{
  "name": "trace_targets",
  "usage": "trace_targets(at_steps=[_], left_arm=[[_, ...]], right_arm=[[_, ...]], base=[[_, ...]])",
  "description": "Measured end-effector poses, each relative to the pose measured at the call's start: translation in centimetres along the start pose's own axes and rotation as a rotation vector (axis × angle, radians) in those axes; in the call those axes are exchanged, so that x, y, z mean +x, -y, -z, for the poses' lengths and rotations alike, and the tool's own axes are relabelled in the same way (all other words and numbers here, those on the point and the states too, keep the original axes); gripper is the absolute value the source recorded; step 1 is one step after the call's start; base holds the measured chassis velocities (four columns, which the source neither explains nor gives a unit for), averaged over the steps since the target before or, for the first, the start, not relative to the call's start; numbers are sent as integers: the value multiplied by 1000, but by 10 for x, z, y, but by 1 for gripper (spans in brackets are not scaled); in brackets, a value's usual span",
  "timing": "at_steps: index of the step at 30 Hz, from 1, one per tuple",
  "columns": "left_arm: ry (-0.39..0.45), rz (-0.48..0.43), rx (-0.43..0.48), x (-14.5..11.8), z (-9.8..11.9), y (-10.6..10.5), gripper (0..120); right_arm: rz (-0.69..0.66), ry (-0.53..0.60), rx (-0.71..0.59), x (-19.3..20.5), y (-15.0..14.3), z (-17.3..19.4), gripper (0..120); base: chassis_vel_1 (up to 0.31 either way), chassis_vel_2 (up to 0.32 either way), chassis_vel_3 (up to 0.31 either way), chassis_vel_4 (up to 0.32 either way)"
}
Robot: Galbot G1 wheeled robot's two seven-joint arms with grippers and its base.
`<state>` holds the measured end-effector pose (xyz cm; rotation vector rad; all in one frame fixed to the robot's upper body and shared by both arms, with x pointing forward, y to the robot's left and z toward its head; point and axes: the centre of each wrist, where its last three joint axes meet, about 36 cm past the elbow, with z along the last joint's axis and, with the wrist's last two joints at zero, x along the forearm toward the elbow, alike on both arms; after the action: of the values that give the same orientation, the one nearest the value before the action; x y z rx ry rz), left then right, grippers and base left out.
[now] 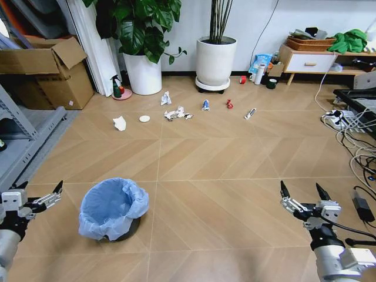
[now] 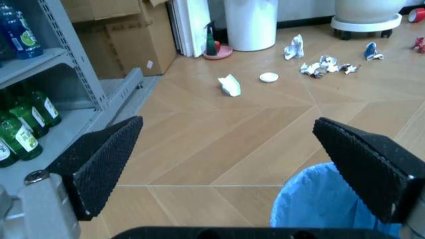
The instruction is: Pick up the trash bin and place the garbage on the floor into it.
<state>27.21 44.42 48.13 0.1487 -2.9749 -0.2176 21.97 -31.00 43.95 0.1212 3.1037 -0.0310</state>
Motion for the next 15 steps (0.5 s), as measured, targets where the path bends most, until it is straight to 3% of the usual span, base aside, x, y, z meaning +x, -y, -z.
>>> trace_targets(at_steps=[15], left_arm=[[-35, -12, 32, -11, -1, 10, 100]], right_arm=[[5, -3, -3, 1, 0, 0, 100]], base=[[0, 0, 0, 0]])
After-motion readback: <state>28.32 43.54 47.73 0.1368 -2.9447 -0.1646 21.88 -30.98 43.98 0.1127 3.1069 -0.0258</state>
